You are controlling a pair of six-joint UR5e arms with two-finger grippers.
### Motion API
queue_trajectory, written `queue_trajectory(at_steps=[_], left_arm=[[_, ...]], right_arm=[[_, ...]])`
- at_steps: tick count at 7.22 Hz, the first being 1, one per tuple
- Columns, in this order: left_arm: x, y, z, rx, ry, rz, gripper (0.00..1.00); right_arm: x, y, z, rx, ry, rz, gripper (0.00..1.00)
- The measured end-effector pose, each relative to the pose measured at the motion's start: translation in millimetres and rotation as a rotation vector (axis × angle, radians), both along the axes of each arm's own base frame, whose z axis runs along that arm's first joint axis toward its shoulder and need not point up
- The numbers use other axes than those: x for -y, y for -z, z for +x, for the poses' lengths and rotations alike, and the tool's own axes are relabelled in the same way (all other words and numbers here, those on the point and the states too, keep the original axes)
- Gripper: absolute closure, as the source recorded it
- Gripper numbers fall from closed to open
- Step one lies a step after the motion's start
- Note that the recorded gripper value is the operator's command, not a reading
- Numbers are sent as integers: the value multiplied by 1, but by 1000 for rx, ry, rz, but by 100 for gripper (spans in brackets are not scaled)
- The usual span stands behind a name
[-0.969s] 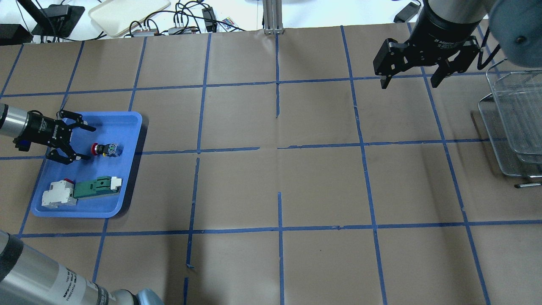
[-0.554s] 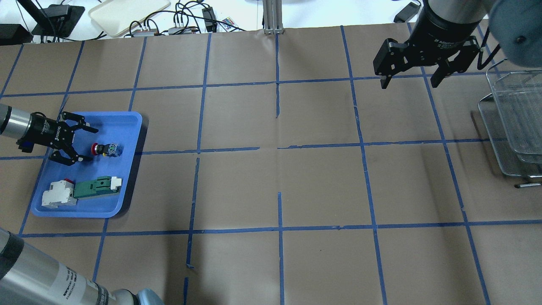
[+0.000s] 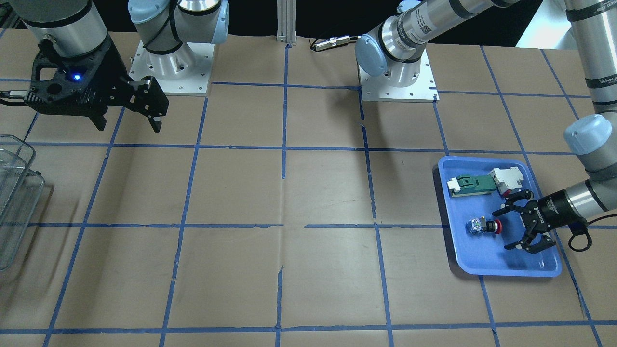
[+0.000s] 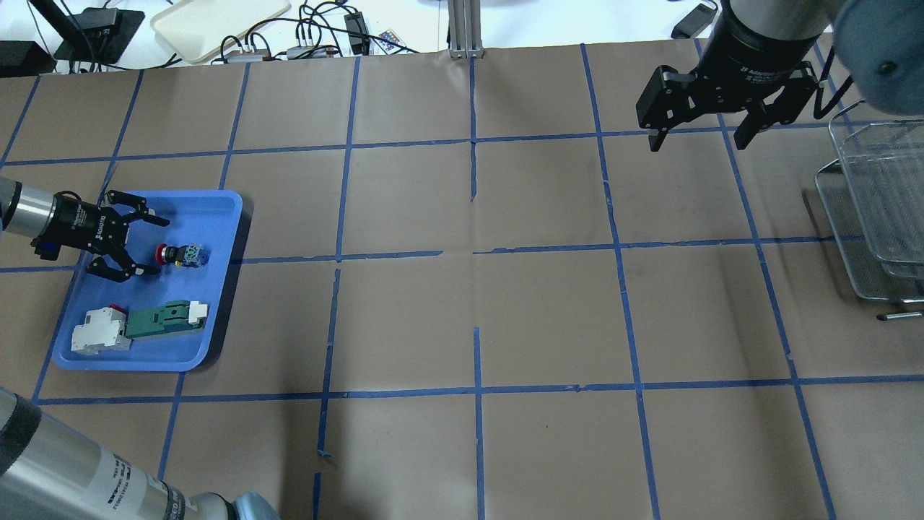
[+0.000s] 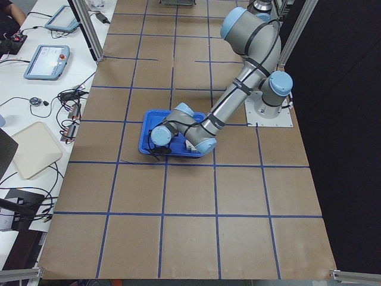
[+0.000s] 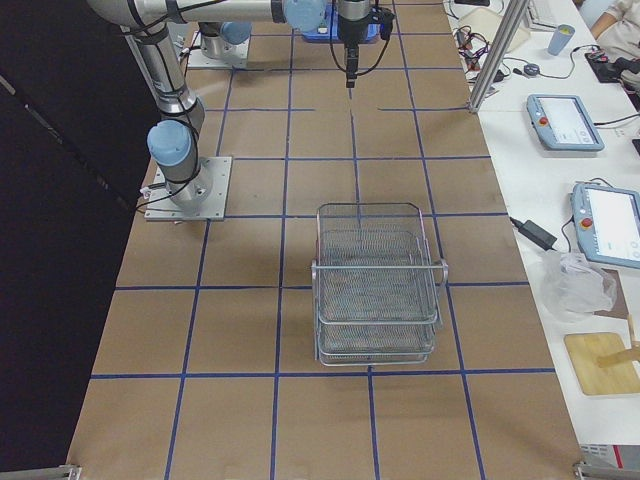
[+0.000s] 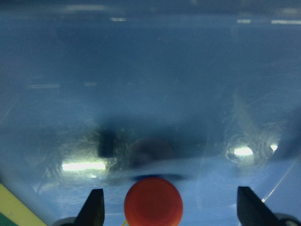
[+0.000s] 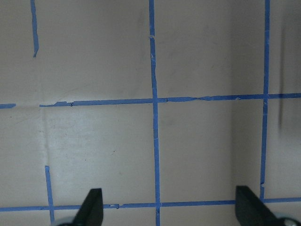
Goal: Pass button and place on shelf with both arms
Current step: 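Close the left gripper on the red-capped button's base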
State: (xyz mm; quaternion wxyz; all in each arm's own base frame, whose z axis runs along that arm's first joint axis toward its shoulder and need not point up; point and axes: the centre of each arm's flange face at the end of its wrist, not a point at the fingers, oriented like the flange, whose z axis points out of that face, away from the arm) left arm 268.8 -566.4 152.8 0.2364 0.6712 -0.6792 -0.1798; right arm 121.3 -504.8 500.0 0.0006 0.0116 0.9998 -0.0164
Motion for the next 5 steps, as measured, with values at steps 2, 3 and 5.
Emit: queue_trajectory(at_steps=[2, 3, 5], left_arm=[[0, 0, -2, -19, -6, -5, 32], [0, 1, -2, -22, -7, -5, 44], [0, 3, -3, -27, -7, -1, 100]], right_arm=[[0, 0, 0, 0, 0, 0, 0], [0, 0, 0, 0, 0, 0, 0], [0, 0, 0, 1, 1, 0, 0]])
